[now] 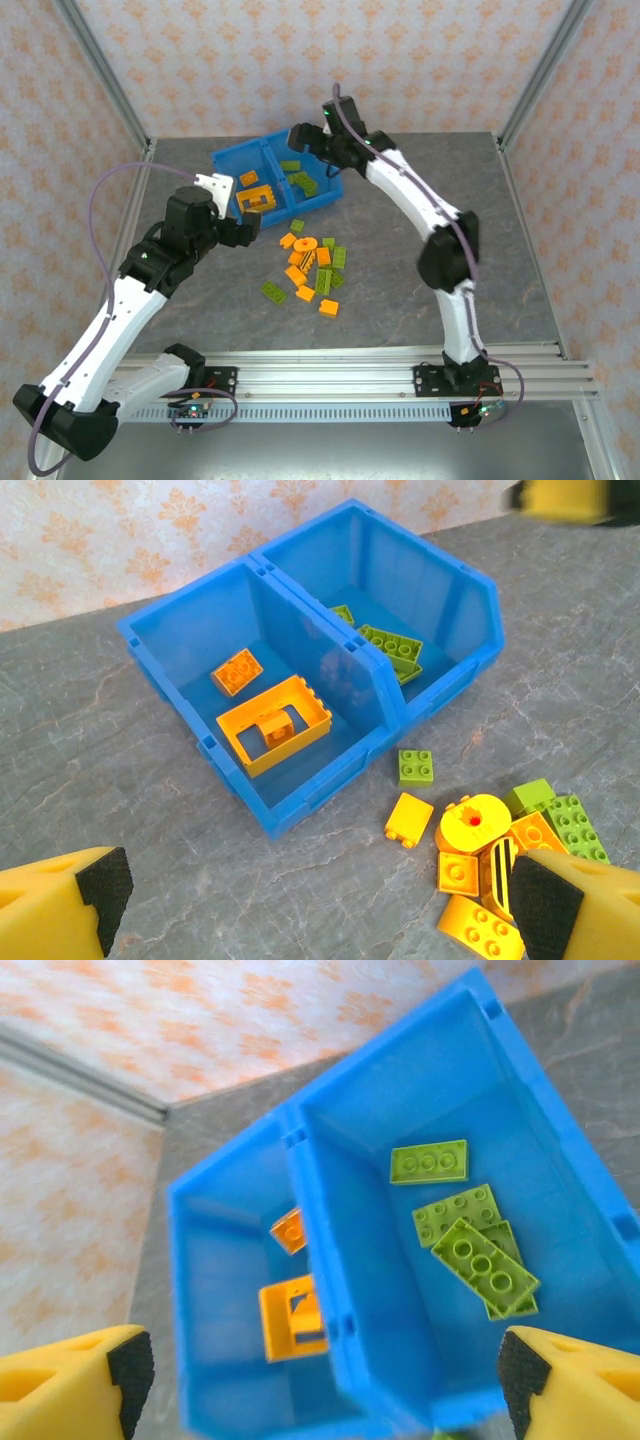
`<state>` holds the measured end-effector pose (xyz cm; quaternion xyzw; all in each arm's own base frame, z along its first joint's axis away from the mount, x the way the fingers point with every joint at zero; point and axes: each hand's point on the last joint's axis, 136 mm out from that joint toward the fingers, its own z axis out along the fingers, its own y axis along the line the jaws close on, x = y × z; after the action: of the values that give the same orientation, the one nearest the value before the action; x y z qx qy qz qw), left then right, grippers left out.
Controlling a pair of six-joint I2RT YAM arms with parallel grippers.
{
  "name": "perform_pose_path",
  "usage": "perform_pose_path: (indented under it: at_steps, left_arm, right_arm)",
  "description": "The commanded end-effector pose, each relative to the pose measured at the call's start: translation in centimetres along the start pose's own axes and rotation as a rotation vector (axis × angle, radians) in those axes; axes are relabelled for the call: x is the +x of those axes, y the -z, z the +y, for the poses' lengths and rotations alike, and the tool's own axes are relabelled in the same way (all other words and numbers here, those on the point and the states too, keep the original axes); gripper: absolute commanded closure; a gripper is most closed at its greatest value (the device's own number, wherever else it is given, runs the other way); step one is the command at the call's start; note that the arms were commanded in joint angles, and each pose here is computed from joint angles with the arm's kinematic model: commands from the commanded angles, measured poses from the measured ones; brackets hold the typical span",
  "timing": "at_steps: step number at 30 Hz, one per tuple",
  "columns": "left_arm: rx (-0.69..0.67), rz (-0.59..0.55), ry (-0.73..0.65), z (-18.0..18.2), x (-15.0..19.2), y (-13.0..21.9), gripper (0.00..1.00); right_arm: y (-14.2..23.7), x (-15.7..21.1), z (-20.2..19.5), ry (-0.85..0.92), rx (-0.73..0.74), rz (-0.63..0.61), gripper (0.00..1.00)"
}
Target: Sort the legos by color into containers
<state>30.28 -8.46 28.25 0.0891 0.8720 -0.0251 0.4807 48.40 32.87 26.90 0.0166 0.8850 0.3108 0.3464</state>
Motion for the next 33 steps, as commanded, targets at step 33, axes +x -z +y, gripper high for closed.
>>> perform_pose_path:
  at_steps: [33]
  left_arm:
    - [-0.274, 0.494, 0.461, -12.6, 11.6, -19.6, 0.10]
  right_arm:
    - [13.5, 11.7, -9.7, 0.347, 0.130, -0.021, 0.01]
